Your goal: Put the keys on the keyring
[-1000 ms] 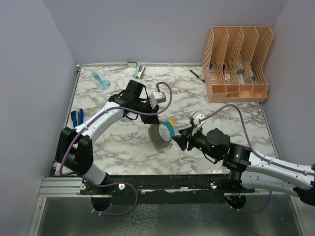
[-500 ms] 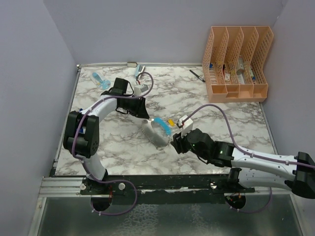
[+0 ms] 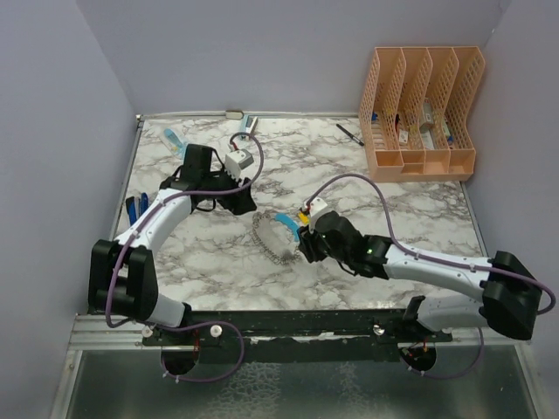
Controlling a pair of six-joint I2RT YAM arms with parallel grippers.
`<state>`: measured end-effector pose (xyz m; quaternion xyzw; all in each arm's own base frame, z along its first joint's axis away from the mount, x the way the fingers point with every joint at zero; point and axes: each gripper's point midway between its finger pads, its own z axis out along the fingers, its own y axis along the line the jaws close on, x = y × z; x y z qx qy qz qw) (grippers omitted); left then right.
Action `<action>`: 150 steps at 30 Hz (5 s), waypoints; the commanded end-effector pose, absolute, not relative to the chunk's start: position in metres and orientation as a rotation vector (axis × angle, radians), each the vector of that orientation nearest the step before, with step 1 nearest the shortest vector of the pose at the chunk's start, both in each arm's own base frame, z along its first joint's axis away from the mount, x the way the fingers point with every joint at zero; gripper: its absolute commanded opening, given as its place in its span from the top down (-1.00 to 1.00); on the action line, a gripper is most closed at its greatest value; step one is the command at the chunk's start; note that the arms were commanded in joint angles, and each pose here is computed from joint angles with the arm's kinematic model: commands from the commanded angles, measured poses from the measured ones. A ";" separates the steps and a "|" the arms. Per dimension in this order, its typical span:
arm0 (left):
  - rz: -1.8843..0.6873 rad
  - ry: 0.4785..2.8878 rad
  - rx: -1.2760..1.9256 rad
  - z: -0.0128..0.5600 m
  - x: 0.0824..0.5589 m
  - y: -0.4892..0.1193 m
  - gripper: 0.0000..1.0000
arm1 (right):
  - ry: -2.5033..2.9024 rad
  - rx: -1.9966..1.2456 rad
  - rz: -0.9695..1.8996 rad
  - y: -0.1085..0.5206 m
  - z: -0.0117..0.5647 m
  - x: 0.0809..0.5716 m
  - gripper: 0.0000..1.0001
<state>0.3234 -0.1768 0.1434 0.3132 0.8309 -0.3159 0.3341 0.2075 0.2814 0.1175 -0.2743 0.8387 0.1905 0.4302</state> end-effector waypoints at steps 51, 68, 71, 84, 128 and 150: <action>-0.708 1.958 0.945 0.119 0.301 -0.177 -0.11 | 2.001 -0.981 0.983 0.374 0.124 0.207 0.51; -0.624 2.011 0.906 0.108 0.312 -0.166 -0.11 | 2.167 -0.911 0.546 0.328 0.066 0.242 0.56; -0.579 2.022 0.846 0.108 0.320 -0.157 -0.12 | 2.147 -0.891 0.528 0.334 0.070 0.253 0.56; -0.410 2.044 0.605 0.120 0.347 -0.111 -0.15 | 2.021 -0.919 0.529 0.410 0.089 0.316 0.59; -0.516 2.083 0.514 0.110 0.347 -0.091 -0.14 | 2.134 -0.822 0.323 0.409 0.038 0.375 0.67; -0.549 2.090 0.518 0.107 0.346 -0.092 -0.13 | 2.046 -0.746 0.251 0.404 0.080 0.398 0.43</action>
